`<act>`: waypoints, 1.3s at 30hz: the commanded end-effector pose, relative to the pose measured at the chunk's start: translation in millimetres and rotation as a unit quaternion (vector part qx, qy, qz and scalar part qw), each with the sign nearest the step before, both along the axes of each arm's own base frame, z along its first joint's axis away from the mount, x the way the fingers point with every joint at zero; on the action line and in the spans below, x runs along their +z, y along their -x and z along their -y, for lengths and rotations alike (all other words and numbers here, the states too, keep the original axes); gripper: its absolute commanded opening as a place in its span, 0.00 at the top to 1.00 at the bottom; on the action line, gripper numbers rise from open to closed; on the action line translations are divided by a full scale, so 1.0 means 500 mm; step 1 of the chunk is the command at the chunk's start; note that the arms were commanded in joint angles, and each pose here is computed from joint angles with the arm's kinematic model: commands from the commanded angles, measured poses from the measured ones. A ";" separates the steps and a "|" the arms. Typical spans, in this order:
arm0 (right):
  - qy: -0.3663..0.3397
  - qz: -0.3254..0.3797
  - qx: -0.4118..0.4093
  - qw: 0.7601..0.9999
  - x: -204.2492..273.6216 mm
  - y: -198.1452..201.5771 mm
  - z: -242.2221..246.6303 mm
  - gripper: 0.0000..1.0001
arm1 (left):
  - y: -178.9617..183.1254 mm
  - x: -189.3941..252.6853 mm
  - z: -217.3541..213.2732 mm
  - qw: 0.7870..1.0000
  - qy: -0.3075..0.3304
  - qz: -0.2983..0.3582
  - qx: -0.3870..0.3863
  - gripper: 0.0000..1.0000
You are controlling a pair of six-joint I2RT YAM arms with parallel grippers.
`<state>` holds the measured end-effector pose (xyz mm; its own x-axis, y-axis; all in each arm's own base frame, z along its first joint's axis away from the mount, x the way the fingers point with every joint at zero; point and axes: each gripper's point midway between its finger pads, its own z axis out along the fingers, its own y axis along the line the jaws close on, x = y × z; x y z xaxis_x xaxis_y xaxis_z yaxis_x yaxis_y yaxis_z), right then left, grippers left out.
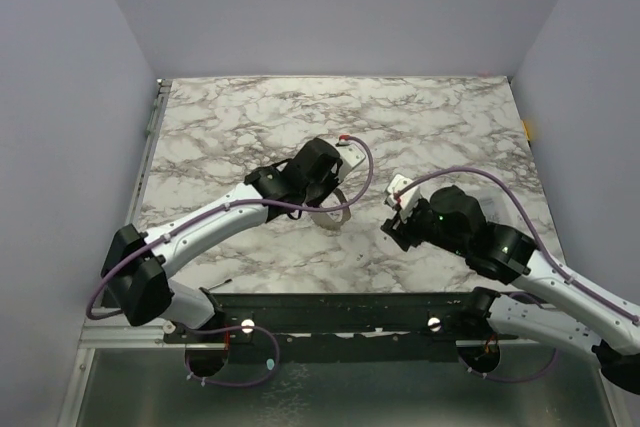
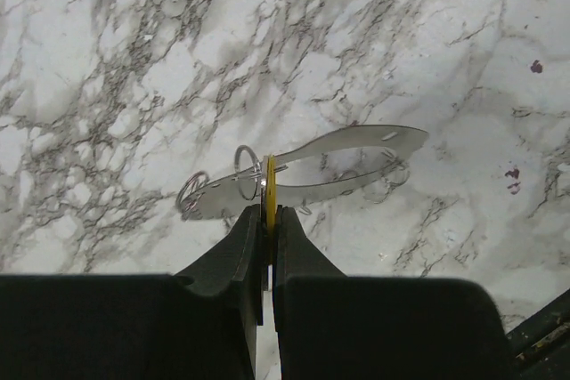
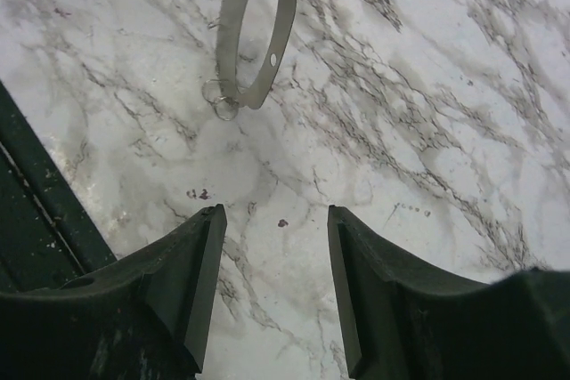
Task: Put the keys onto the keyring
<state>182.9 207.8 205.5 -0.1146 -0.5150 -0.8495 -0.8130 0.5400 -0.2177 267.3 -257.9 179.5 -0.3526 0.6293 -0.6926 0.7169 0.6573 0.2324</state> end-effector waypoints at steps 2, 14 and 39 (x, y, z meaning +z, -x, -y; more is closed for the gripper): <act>-0.023 0.037 -0.103 0.994 0.019 -0.049 0.040 0.41 | 0.007 0.022 0.104 0.994 0.086 -0.049 -0.038 1.00; -0.047 0.099 -0.225 0.968 0.064 -0.085 0.126 0.36 | 0.000 0.136 0.272 0.979 0.173 -0.022 -0.102 1.00; -0.050 0.105 -0.225 0.967 0.065 -0.089 0.122 0.34 | 0.036 -0.247 -0.012 0.968 0.132 -0.122 0.175 1.00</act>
